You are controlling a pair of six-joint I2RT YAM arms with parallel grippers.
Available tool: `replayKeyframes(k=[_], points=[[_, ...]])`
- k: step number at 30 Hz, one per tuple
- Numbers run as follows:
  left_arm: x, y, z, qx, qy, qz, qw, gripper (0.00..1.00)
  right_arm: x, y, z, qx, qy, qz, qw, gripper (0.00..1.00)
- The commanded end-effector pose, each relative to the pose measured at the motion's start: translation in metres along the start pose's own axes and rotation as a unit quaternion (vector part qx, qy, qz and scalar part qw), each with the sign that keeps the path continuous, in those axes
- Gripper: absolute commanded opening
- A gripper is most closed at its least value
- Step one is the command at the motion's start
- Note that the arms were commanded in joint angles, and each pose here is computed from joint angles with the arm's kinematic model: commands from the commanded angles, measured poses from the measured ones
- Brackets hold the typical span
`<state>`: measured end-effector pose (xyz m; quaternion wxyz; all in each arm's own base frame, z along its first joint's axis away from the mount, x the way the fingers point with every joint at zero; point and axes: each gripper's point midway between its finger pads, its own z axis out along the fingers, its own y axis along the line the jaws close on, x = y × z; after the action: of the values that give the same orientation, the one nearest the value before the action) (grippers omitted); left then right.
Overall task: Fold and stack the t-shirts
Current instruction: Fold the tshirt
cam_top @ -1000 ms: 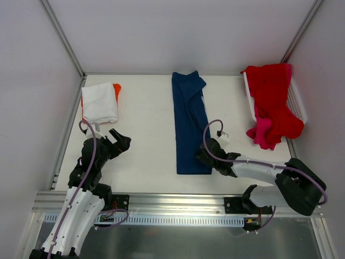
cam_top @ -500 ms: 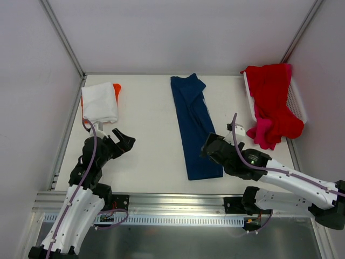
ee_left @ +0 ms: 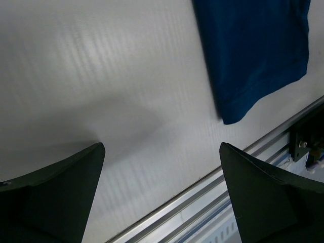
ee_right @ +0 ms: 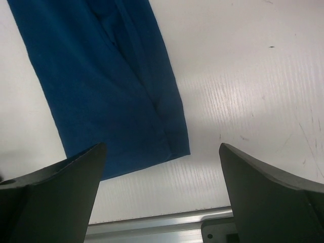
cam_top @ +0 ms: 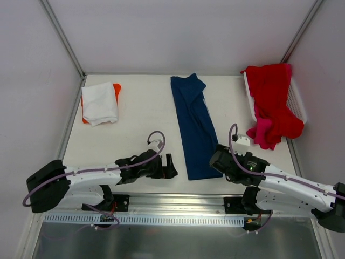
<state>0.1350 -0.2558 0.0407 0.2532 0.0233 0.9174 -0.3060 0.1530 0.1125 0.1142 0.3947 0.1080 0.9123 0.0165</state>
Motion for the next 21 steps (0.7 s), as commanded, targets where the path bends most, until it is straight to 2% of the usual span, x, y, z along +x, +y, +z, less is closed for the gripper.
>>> replayKeyframes(k=[1, 9, 13, 21], points=[[-0.037, -0.063, 0.017, 0.058, -0.082, -0.039, 0.994, 0.99, -0.005, -0.013, -0.004, 0.0, -0.015, 0.026, 1.0, 0.99], [-0.012, -0.103, 0.063, 0.055, -0.038, -0.01, 0.998, 0.99, 0.008, -0.035, -0.004, -0.003, -0.007, 0.054, 0.999, 1.0], [-0.001, -0.101, 0.079, 0.032, -0.029, -0.046, 0.998, 0.99, 0.009, -0.038, -0.004, -0.011, -0.009, 0.065, 0.998, 1.0], [-0.002, -0.089, 0.072, 0.0, -0.067, -0.072, 0.995, 0.99, 0.009, -0.038, -0.003, -0.004, -0.01, 0.06, 0.998, 0.99]])
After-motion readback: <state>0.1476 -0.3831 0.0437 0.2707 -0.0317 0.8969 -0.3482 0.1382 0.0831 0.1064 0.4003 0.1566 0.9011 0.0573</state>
